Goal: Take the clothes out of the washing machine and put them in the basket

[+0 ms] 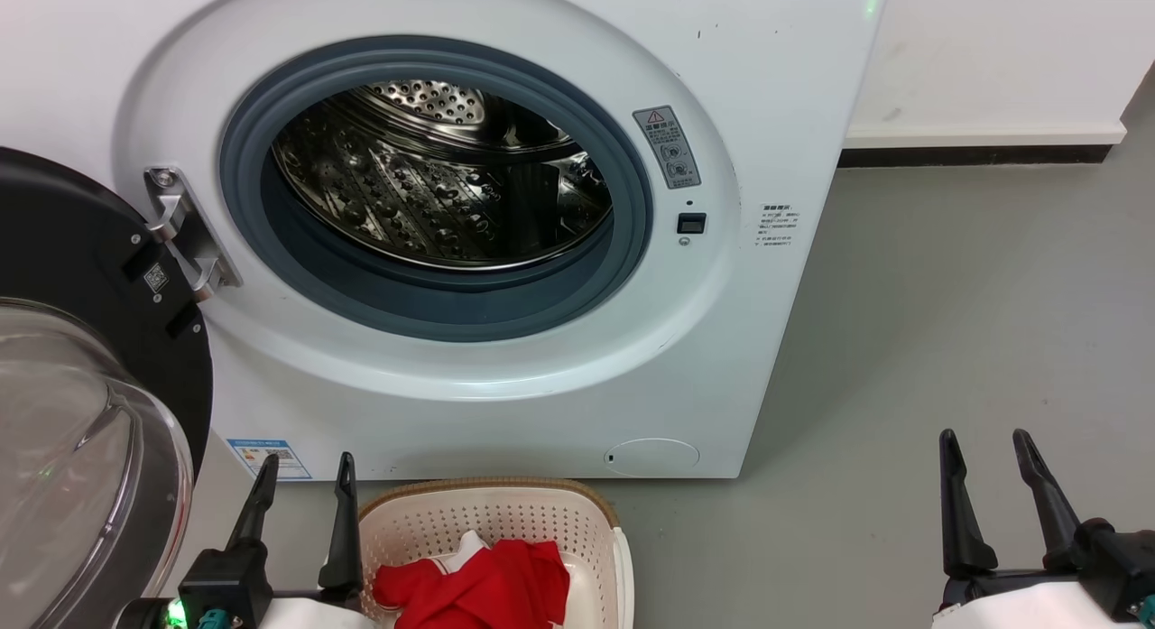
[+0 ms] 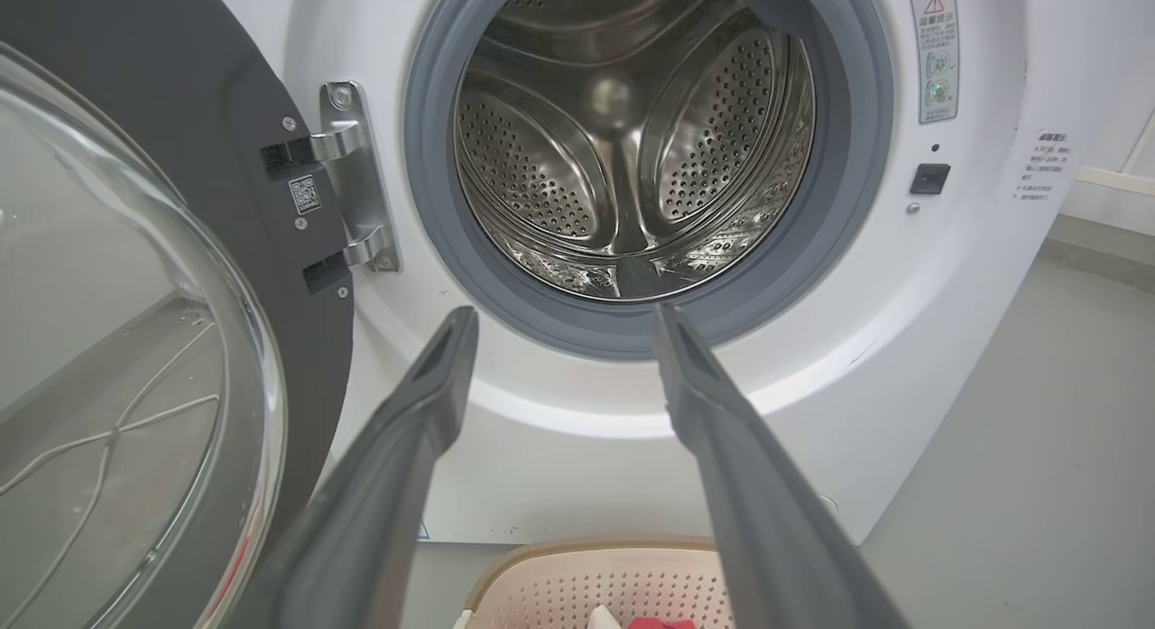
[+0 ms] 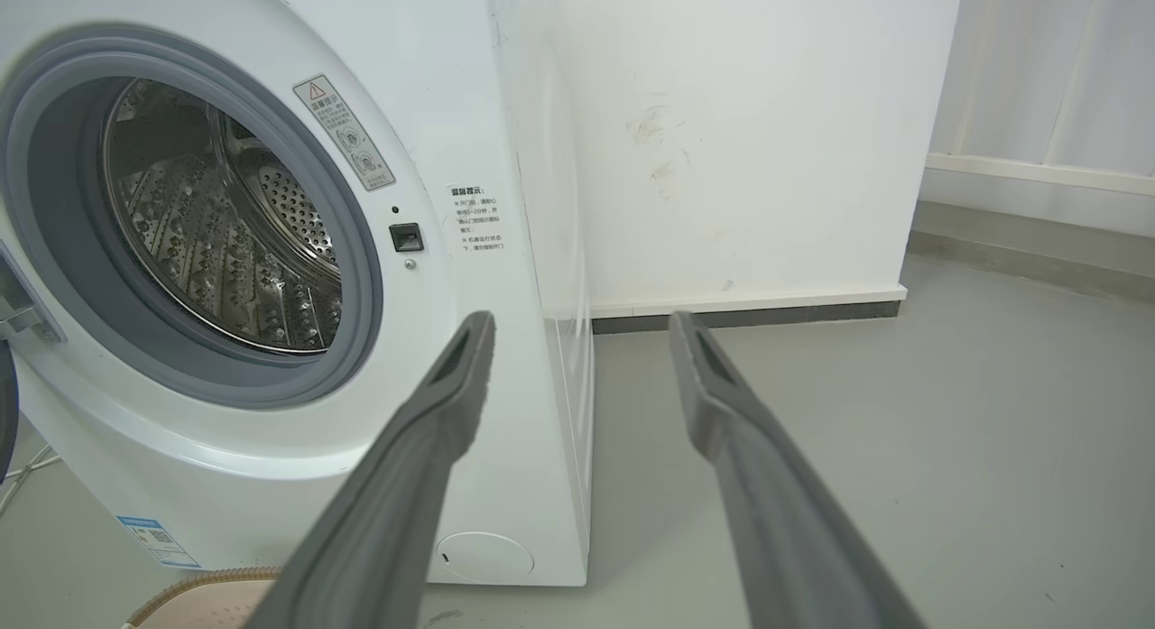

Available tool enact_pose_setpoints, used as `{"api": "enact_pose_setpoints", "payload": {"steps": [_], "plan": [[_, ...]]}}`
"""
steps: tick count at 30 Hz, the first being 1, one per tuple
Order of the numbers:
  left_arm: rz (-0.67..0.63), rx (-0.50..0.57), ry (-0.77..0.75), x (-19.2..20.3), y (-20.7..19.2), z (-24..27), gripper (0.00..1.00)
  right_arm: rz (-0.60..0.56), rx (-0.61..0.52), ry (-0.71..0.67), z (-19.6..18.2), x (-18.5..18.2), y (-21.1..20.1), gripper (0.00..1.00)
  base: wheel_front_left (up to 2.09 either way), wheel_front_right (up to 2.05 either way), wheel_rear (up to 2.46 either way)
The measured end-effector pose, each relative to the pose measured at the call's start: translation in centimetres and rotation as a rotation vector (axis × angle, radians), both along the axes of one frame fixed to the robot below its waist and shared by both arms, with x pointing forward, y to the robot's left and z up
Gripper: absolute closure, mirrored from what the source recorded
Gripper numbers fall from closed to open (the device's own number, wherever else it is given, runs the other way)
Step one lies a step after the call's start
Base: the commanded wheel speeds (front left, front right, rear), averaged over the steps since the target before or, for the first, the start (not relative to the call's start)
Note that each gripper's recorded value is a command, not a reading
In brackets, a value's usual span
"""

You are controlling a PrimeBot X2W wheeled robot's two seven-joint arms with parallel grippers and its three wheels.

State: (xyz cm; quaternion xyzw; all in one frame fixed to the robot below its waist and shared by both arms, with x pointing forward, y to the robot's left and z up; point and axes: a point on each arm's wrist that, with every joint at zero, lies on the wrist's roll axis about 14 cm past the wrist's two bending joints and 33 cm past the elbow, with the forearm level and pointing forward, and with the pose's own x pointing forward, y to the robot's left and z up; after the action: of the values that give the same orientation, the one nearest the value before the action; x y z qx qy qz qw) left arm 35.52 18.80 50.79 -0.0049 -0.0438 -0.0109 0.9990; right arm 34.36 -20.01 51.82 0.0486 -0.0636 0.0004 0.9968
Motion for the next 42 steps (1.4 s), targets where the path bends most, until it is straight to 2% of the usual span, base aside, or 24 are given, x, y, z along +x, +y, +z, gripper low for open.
{"api": "enact_pose_setpoints", "payload": {"steps": [2, 3, 8, 24, 42], "plan": [[0.001, -0.001, 0.000, 0.0, 0.0, 0.0, 0.00, 0.001, 0.001, 0.001, 0.0, 0.0, 0.0, 0.00, 0.00, 0.00, 0.00], [0.001, -0.003, 0.006, 0.0, 0.0, -0.2, 1.00, 0.001, 0.002, 0.007, -0.2, 0.0, 0.1, 1.00, 0.00, 0.00, 0.00], [0.005, -0.019, 0.077, -0.6, 0.0, -2.3, 1.00, -0.001, 0.019, 0.068, -2.1, -0.5, 0.1, 1.00, 0.00, 0.00, 0.00], [0.063, -0.351, 0.137, -0.2, 1.1, -3.1, 1.00, -0.031, 0.338, 0.104, -2.9, 0.1, -0.6, 1.00, 0.00, 0.00, 0.00], [0.079, -0.631, 0.153, 0.5, 1.4, -3.2, 1.00, -0.035, 0.604, 0.114, -2.9, 1.0, -0.8, 1.00, 0.00, 0.00, 0.00]]}}
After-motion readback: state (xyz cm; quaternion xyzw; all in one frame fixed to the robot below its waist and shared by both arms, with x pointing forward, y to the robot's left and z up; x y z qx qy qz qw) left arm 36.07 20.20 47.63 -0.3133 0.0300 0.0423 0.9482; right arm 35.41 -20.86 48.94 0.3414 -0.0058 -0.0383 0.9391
